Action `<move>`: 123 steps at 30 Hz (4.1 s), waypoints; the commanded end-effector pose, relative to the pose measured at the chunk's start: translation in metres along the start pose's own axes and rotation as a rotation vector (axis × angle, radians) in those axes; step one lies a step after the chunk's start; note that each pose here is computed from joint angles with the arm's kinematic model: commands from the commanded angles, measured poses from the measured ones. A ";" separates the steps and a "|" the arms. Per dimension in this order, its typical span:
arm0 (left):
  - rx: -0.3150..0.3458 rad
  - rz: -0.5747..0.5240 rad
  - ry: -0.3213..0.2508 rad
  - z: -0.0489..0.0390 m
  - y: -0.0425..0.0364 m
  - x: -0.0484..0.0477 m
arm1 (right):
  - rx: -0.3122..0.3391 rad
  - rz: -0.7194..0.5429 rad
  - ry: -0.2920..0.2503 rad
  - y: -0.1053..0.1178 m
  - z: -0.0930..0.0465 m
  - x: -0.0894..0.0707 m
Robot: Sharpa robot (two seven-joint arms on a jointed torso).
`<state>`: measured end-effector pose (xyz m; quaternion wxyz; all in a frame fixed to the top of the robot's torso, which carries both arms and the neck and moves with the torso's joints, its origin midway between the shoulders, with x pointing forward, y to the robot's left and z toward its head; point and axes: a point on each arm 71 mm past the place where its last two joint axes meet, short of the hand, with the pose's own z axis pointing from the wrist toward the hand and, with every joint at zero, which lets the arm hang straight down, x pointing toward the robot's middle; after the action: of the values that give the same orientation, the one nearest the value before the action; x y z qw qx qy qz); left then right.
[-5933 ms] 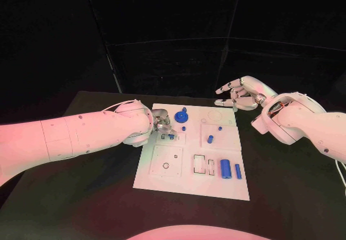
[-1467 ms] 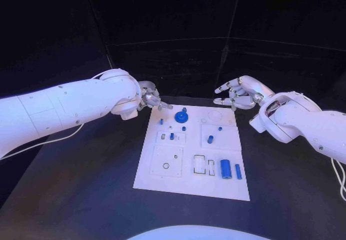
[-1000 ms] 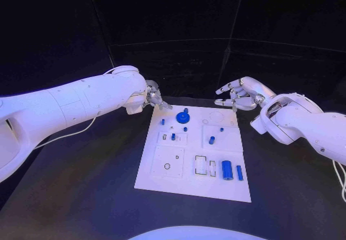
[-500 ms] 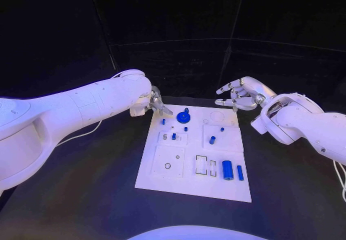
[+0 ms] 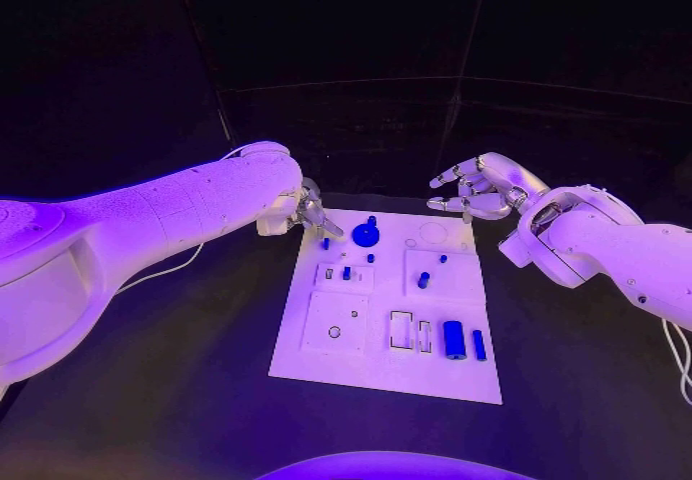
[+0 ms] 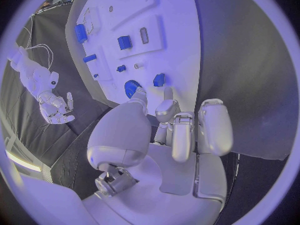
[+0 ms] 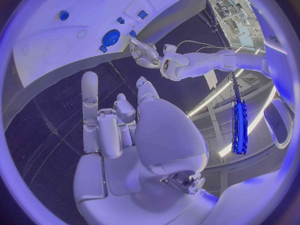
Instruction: Assemble the parts on the task board
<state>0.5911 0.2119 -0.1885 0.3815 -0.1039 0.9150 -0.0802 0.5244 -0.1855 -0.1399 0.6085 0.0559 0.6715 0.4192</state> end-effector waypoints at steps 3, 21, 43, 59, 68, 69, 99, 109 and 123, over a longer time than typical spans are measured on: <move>0.014 0.034 0.043 -0.0006 -0.0019 0.0035 | -0.012 0.006 0.005 0.002 0.001 0.000; 0.016 0.044 0.066 0.0008 -0.0031 0.0068 | -0.008 0.006 0.003 0.001 0.001 0.000; 0.016 0.042 0.065 0.0015 -0.0032 0.0074 | -0.008 0.006 0.003 0.001 0.001 0.000; 0.067 -0.034 0.031 -0.0074 0.0095 0.0071 | -0.003 0.005 0.003 0.000 0.000 -0.002; 0.122 -0.134 0.027 -0.0271 0.0203 0.0172 | 0.006 0.002 0.001 -0.003 -0.001 -0.003; 0.124 -0.139 0.026 -0.0285 0.0207 0.0182 | 0.006 0.002 0.001 -0.003 -0.001 -0.003; 0.161 -0.058 -0.184 -0.0430 0.0209 0.0803 | 0.005 0.006 0.001 -0.003 -0.001 -0.003; 0.165 -0.020 -0.171 -0.0450 0.0145 0.0874 | 0.004 0.006 0.001 -0.003 -0.001 -0.003; 0.156 0.036 -0.137 -0.0466 0.0164 0.0920 | 0.007 0.006 -0.001 -0.004 -0.001 -0.004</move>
<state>0.4938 0.2060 -0.2196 0.4577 -0.0808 0.8719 -0.1544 0.5263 -0.1913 -0.1412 0.6083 0.0615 0.6739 0.4149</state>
